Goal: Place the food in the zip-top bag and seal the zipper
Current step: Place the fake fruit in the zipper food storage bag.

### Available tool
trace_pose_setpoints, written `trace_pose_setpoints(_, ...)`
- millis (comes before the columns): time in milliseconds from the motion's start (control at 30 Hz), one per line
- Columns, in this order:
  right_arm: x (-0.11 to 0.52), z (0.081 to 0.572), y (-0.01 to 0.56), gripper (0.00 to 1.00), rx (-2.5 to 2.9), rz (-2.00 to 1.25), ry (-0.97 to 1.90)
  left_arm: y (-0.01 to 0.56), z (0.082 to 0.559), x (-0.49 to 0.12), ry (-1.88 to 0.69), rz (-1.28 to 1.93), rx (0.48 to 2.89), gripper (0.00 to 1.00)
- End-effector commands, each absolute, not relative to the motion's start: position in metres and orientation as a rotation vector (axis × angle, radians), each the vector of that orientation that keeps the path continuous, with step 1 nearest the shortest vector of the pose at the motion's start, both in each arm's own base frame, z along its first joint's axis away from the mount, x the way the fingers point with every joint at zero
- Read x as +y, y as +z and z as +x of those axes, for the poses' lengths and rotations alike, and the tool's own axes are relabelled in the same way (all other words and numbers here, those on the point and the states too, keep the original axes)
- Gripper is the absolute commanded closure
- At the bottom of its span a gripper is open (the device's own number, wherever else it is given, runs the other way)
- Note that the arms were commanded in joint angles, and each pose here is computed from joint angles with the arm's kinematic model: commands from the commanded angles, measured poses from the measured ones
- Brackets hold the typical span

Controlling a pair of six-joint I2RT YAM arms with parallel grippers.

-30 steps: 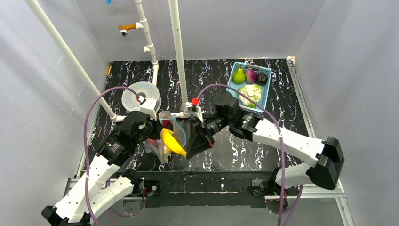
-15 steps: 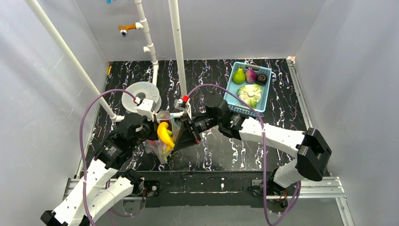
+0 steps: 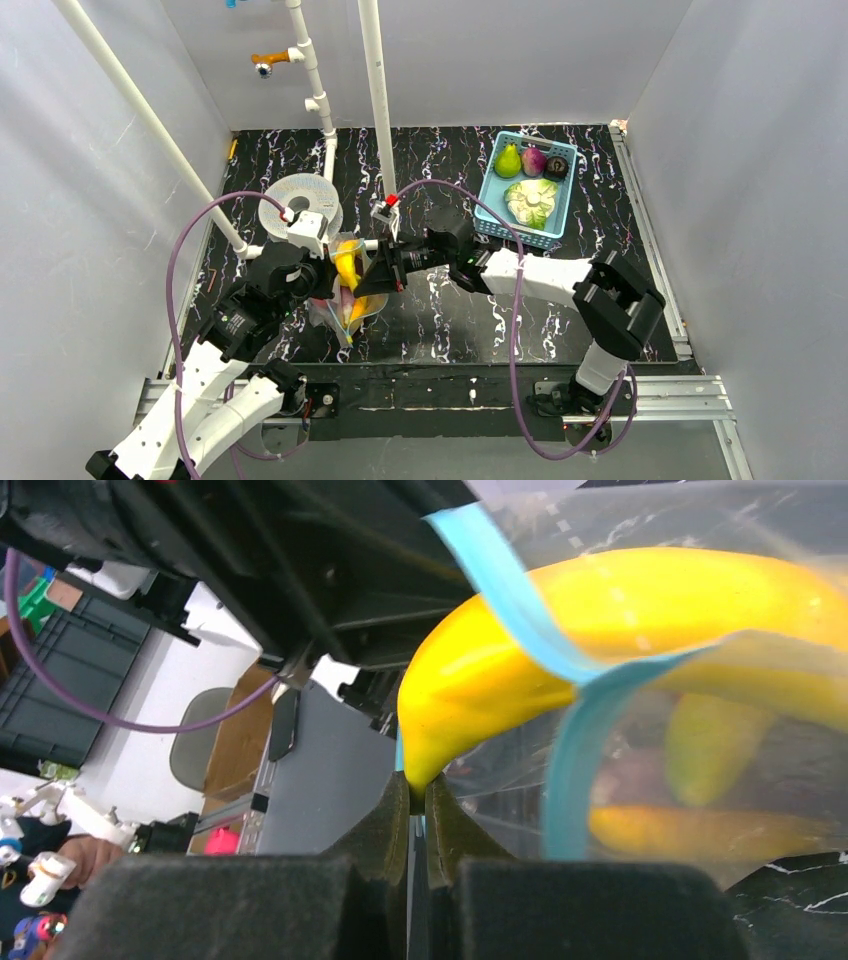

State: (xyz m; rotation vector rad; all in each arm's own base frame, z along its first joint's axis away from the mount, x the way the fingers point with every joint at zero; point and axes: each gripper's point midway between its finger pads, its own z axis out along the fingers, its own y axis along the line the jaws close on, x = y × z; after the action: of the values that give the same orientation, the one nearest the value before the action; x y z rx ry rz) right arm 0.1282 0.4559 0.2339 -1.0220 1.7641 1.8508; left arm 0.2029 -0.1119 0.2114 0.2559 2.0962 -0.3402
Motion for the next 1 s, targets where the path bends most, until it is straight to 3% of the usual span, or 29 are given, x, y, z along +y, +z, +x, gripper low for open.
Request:
trace_pose_setpoints(0, 0.472, 0.149, 0.259, 0.99, 1.626, -0.961, 1.857, 0.219, 0.202, -0.118, -0.383, 0.266, 2.063, 1.0)
trace_pose_setpoints(300, 0.482, 0.163, 0.221, 0.97, 1.765, -0.946, 1.79, 0.22, 0.202, -0.118, -0.385, 0.266, 2.06, 1.0)
trace_pose_setpoints(600, 0.469, 0.154, 0.2, 0.68, 1.923, -1.013, 1.607, 0.218, 0.204, -0.117, -0.374, 0.263, 2.065, 1.0)
trace_pose_setpoints(967, 0.419, 0.142, 0.229, 0.49, 1.951, -0.998, 1.426, 0.216, 0.207, -0.114, -0.348, 0.247, 2.068, 1.0)
